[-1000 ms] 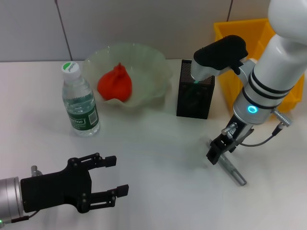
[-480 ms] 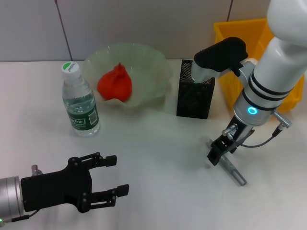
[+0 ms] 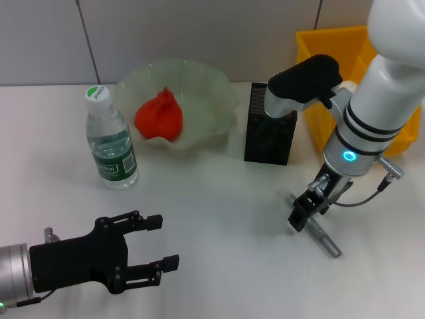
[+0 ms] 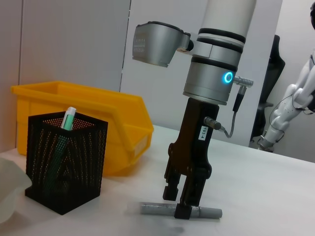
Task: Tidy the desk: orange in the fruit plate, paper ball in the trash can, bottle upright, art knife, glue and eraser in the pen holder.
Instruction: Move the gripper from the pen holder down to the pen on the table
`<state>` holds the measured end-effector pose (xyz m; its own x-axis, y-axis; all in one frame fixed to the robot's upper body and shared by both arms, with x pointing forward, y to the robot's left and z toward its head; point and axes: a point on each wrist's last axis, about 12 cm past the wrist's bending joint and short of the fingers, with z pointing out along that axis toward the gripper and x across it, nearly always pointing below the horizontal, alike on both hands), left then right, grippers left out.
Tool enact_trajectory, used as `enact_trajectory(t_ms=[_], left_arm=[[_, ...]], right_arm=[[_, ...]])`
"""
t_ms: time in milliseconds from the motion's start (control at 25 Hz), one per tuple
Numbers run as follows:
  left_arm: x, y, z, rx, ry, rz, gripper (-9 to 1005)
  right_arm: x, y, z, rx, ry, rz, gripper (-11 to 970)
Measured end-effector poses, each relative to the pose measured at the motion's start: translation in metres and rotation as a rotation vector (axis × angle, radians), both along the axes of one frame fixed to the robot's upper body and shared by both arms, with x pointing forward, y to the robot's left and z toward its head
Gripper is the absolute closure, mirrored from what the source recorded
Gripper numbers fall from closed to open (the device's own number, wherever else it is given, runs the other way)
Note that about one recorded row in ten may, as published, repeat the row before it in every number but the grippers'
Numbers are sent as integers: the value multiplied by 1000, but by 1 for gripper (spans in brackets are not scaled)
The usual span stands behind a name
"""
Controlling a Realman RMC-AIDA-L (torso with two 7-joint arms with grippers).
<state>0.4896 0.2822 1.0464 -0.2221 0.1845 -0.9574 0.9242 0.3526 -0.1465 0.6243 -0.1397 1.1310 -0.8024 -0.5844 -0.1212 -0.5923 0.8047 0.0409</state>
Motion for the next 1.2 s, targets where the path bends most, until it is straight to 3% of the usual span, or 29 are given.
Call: enact_trajectory(t_ms=[1200], left_arm=[[0,0,0,0,0,2,208]], right_arm=[[1,2,0,-5,-10,13,452]])
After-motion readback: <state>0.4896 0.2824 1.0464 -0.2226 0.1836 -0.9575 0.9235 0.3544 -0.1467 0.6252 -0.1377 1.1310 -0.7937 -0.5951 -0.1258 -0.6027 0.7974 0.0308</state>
